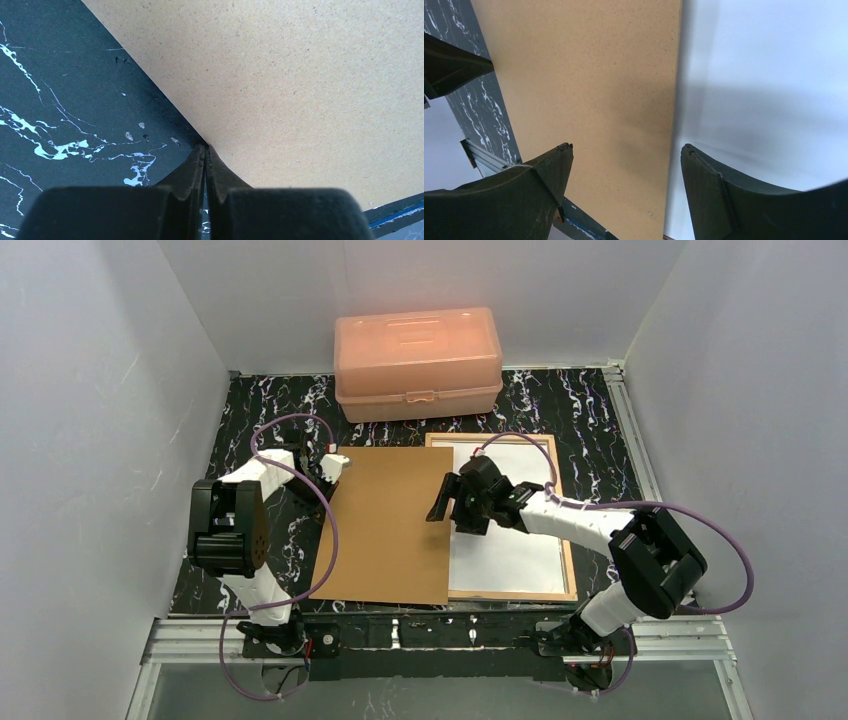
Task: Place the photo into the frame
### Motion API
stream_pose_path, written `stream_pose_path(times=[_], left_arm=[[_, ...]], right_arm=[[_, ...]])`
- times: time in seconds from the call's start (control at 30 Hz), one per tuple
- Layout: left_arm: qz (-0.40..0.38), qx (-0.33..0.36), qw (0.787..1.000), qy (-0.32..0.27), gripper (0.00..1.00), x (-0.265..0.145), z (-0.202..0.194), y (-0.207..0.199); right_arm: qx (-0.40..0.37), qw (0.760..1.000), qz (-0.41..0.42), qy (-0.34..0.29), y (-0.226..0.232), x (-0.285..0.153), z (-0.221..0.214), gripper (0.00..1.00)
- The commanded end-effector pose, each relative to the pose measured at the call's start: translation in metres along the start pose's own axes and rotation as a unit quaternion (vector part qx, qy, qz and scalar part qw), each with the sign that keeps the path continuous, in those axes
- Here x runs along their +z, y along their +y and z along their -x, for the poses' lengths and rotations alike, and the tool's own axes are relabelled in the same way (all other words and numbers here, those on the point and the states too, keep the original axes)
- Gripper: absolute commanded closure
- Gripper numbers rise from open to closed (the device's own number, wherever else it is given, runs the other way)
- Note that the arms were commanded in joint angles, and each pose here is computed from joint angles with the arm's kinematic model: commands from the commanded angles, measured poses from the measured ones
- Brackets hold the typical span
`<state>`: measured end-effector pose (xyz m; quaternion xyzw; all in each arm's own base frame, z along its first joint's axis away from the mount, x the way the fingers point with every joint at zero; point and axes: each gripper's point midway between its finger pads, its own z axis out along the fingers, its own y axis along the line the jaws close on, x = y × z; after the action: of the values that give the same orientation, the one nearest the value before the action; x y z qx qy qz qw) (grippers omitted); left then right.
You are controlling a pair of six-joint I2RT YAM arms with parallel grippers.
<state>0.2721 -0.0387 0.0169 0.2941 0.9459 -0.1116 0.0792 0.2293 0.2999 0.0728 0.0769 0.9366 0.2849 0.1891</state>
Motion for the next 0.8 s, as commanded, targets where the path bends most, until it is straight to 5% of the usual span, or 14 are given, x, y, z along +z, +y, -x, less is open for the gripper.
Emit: stream_pose_path(times=[0.0,0.77], left_arm=[[-0.038,-0.007,0.999,0.023,1.0,0.002,-0.015,-0.02],[-0.052,-0.011,0.998,0.02,1.0,0.002,-0.014,-0.026]], right_arm=[[-0.001,0.999,0.032,0.011,0.004,0.006,-0.004,0.15],[0.047,0.992,0.117,0.011,0.029,-0.007,-0.007,0.35]])
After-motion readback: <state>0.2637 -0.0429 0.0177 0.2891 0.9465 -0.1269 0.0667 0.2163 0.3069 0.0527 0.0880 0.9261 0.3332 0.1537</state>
